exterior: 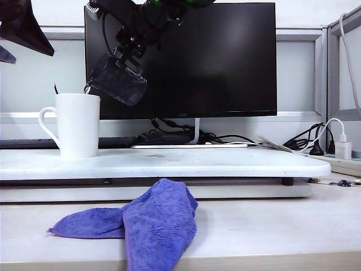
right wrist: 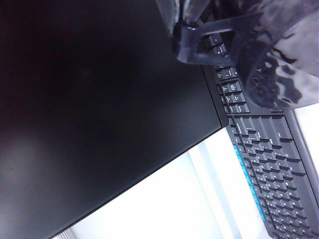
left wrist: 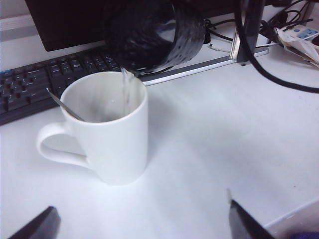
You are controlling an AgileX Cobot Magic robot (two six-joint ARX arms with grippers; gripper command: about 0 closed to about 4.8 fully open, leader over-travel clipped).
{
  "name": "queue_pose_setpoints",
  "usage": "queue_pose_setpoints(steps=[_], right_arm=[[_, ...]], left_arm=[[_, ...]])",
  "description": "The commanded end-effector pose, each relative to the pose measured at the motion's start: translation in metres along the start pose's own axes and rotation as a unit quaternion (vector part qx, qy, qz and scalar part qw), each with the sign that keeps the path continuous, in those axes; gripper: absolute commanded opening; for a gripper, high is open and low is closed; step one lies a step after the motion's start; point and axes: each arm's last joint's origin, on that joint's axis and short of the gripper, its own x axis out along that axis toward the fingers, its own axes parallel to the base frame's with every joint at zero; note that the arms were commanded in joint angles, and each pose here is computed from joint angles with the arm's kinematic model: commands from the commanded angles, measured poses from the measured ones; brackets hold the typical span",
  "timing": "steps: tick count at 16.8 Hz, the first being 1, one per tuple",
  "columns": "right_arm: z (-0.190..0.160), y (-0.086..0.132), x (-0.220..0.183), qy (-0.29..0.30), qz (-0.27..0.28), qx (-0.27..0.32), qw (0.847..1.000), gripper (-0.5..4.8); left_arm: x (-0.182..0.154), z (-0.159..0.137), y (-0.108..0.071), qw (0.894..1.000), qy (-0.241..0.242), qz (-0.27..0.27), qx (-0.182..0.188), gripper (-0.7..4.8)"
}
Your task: Carefully pick up the black cup and pour some water from the black cup into the white cup.
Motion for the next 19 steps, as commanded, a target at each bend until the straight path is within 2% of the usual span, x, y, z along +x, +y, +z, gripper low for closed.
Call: queue_pose_setpoints(steps=[1, 19], right_arm=[[0.0113, -0.0141, -0.0044, -0.028, -0.047, -0.003, 0.998, -0.07], [0.0119, -0.015, -0.0046, -0.026, -0.055, -0.009, 0.998, -0.07]], left_arm=[[-0.0009, 0.0018, -0.0003, 1.0, -0.007, 0.0, 0.004, 4.79], [-0.0033, 0.0022, -0.0009, 1.0, -0.007, 0.0, 0.004, 4.79]])
